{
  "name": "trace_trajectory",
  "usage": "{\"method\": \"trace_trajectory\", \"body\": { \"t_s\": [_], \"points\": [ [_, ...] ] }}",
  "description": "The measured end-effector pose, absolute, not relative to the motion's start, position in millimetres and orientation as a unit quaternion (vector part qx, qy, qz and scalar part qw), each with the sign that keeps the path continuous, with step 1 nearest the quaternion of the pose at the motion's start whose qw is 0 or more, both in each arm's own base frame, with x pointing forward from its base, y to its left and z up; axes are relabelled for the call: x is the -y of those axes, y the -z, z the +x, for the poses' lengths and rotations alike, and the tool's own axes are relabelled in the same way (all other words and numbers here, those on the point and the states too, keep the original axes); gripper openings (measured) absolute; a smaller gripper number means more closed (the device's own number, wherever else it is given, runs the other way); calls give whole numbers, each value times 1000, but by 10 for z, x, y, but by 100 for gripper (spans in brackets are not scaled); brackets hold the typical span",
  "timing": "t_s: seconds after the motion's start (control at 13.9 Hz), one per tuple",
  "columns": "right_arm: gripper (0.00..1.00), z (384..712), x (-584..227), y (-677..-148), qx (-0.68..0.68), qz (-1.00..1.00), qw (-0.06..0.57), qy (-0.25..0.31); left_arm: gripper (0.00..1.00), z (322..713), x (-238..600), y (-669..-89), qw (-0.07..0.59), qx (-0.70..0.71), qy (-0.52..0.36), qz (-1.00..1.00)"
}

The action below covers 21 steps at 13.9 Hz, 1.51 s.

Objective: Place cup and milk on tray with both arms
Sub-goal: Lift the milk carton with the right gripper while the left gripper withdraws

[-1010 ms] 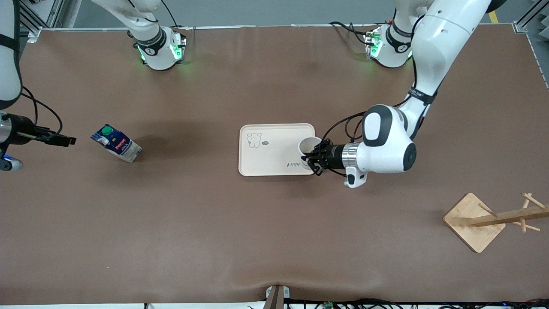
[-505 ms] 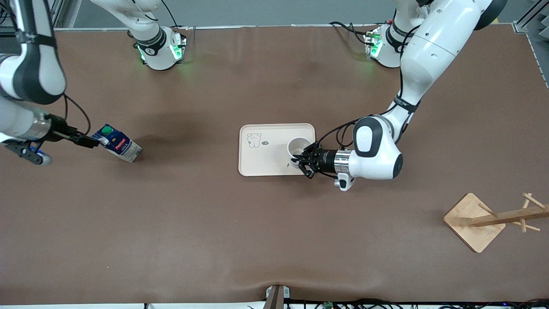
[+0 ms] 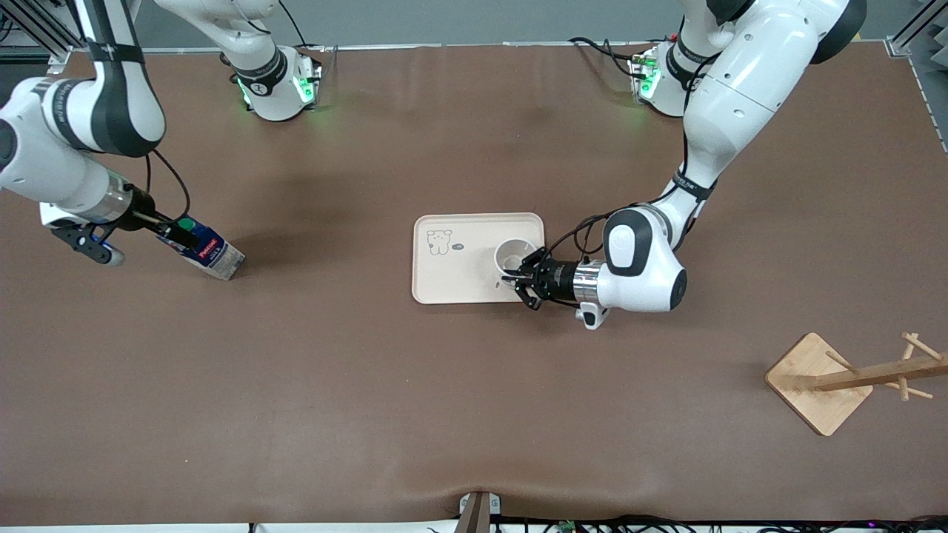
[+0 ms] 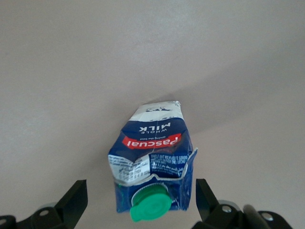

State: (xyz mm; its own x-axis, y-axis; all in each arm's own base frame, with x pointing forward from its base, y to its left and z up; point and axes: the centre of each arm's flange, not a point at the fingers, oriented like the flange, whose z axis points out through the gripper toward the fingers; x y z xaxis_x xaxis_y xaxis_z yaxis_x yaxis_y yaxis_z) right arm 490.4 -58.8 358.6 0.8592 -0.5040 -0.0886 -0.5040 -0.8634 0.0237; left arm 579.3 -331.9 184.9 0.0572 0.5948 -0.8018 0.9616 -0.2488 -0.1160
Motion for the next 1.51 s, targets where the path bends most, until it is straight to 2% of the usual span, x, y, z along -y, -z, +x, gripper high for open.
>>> {"method": "trace_trajectory", "body": {
  "t_s": [0.22, 0.43, 0.58, 0.65, 0.87, 1.01, 1.15, 1.3, 1.51],
  "points": [
    [96, 4815, 580, -3411, -259, -965, 1, -34, 45, 5789, 3327, -1842, 226, -555, 378, 706],
    [65, 4779, 671, -3407, -226, -974, 2, -30, 76, 5888, 3339, -2006, 236, -546, 365, 716],
    [61, 4751, 749, -3467, -218, -975, 3, -42, 96, 5992, 3325, -2314, 248, -532, 347, 731],
    [60, 4749, 752, -3540, -218, -974, 2, -67, 100, 6045, 3300, -2537, 253, -521, 334, 744],
    [59, 4920, 729, -4130, -213, -967, 1, -140, 100, 6214, 3017, -3258, 248, -487, 289, 786],
    [59, 5148, 568, -4573, -206, -965, 29, -158, 100, 6347, 2666, -3724, 221, -458, 264, 820],
    [52, 5342, 294, -4737, -186, -969, 50, -153, 100, 6487, 2305, -4110, 193, -441, 236, 844],
    [49, 5439, -258, -4780, -150, -975, 61, -155, 100, 6593, 1993, -4391, 172, -439, 197, 860],
    [49, 5324, -1492, -4776, -136, -974, 69, -168, 100, 6650, 1623, -4661, 116, -430, 113, 888]
  ]
}}
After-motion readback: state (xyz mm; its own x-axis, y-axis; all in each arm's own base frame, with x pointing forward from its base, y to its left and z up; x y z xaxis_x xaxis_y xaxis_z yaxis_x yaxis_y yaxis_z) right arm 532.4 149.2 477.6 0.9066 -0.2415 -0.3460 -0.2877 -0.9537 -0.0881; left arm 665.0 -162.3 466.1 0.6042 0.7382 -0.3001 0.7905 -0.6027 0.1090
